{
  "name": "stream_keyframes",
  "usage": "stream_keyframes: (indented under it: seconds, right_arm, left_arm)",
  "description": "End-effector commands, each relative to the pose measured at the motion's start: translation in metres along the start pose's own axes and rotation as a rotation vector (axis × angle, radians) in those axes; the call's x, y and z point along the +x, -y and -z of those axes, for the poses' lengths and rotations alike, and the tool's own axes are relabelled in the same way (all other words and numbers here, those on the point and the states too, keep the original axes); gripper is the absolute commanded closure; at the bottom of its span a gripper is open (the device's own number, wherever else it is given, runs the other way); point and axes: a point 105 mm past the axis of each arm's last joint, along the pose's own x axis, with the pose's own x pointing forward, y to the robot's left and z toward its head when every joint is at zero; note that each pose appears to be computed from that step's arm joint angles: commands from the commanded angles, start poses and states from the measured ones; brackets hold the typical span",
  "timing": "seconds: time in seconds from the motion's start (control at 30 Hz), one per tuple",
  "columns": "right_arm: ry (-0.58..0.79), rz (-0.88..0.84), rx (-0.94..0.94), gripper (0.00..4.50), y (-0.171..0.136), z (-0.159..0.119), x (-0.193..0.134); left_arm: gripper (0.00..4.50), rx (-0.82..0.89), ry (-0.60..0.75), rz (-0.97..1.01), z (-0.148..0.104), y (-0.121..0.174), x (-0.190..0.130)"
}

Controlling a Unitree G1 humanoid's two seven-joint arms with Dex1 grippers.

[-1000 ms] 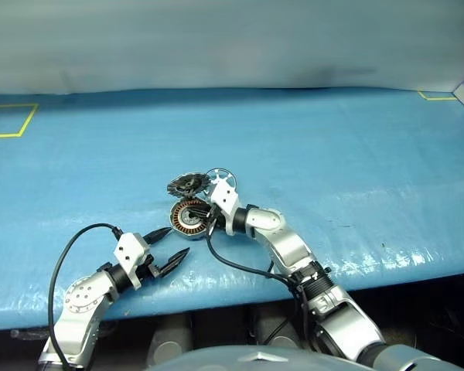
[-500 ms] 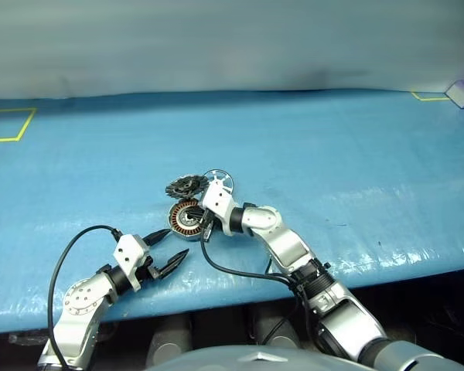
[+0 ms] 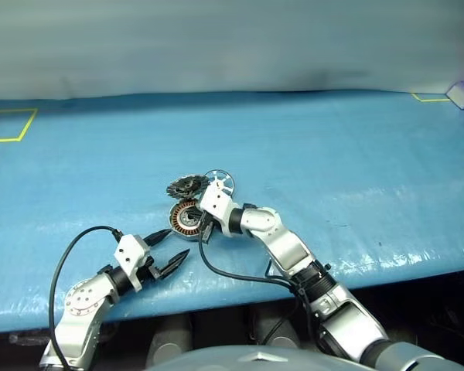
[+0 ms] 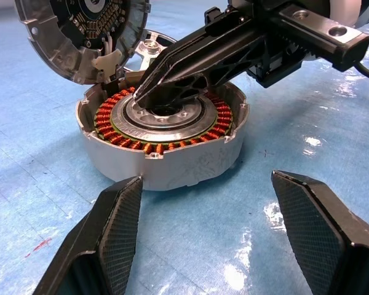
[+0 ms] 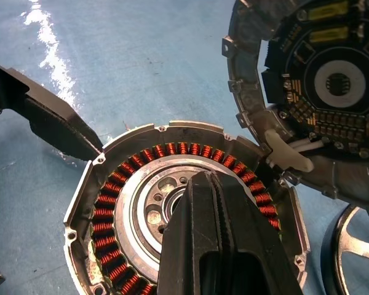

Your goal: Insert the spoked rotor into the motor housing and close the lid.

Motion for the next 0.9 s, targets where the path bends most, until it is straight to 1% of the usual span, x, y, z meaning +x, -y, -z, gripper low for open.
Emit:
stream_keyframes:
  seconds: [0.03, 0.2, 0.3, 0.43, 0.5, 0.57, 0.9]
  right_arm:
    - [0.12, 0.018, 0.005, 4.45, 0.005, -0.025, -0.011]
    - [0.169, 0.04, 0.028, 4.45, 0.008, -0.039, -0.022]
    - [0.16, 0.064, 0.016, 4.45, 0.011, -0.041, -0.028]
    - [0.047, 0.087, -0.049, 4.45, 0.018, -0.022, -0.035]
    - [-0.006, 0.124, -0.06, 4.45, 0.026, -0.012, -0.041]
    - [-0.025, 0.162, -0.055, 4.45, 0.035, -0.007, -0.045]
    - [0.047, 0.332, -0.005, 4.45, 0.067, -0.018, -0.047]
  left_arm:
    - [0.83, 0.024, 0.029, 0.009, -0.008, 0.003, 0.003]
    - [0.83, 0.02, 0.027, 0.013, -0.007, 0.003, 0.003]
    - [0.83, 0.02, 0.026, 0.015, -0.007, 0.003, 0.004]
    - [0.83, 0.014, 0.031, 0.015, -0.007, 0.003, 0.004]
    - [0.83, 0.005, 0.035, 0.017, -0.007, 0.004, 0.004]
    - [0.83, -0.003, 0.038, 0.021, -0.008, 0.004, 0.001]
    - [0.83, -0.004, 0.049, 0.023, -0.016, -0.002, -0.023]
